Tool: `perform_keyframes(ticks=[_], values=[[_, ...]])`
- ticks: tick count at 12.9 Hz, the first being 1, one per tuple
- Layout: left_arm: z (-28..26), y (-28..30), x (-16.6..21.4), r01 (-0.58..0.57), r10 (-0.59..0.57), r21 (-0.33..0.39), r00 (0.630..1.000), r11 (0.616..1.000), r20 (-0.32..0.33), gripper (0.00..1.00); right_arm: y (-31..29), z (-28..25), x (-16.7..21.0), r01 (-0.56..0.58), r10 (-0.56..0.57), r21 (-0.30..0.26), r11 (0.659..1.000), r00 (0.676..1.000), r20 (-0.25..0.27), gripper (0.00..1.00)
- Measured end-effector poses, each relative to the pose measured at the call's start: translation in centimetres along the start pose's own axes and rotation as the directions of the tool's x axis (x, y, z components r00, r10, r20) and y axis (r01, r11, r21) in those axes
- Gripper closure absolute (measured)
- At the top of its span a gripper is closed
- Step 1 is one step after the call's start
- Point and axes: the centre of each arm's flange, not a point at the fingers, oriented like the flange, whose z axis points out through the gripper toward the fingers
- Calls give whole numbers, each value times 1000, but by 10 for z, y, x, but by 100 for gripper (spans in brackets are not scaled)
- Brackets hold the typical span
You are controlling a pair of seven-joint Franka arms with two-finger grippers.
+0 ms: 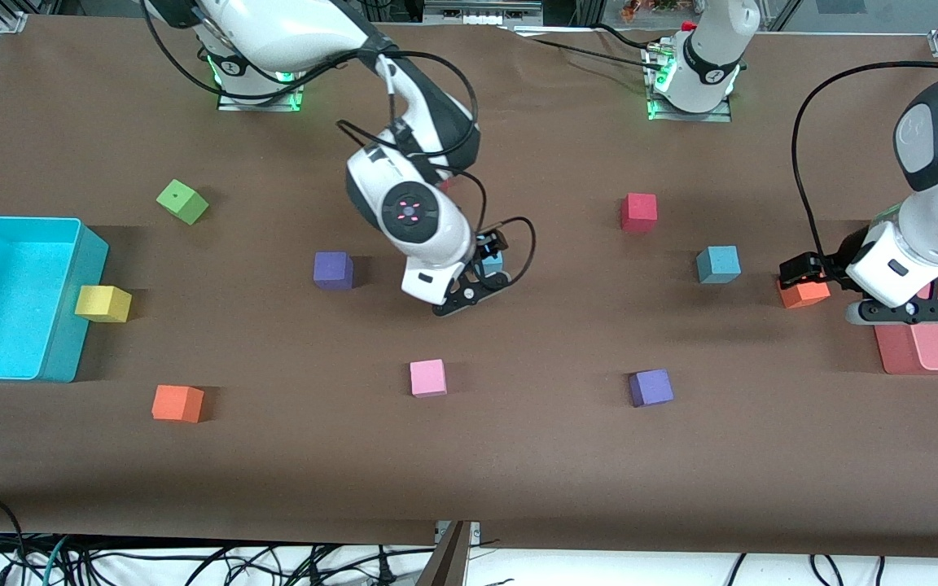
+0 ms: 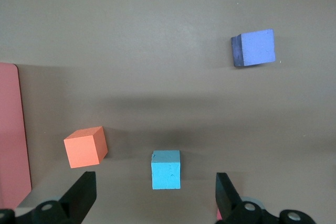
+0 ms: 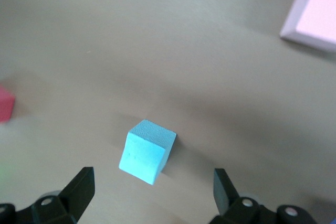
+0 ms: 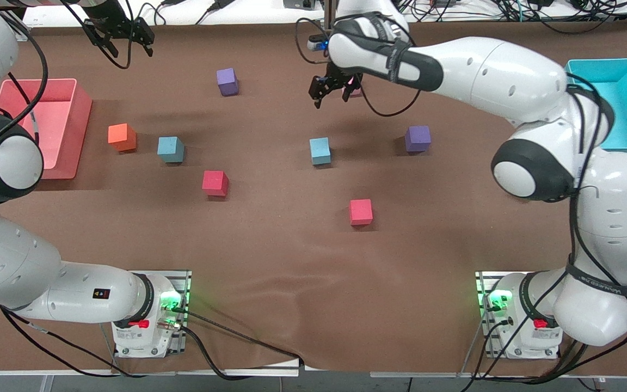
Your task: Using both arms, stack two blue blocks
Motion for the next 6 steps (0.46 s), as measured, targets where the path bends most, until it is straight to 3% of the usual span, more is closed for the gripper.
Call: perform_keyframes(ticks=[3, 6], values=[[1, 0, -3, -1, 1, -1, 1000, 1000, 2, 0, 29, 1, -23, 135, -127, 81, 988, 987, -95, 0], [7, 0, -4, -1, 1, 0, 1000, 1000, 11, 0, 47, 34, -42, 284, -272, 119, 951, 956, -107, 0]])
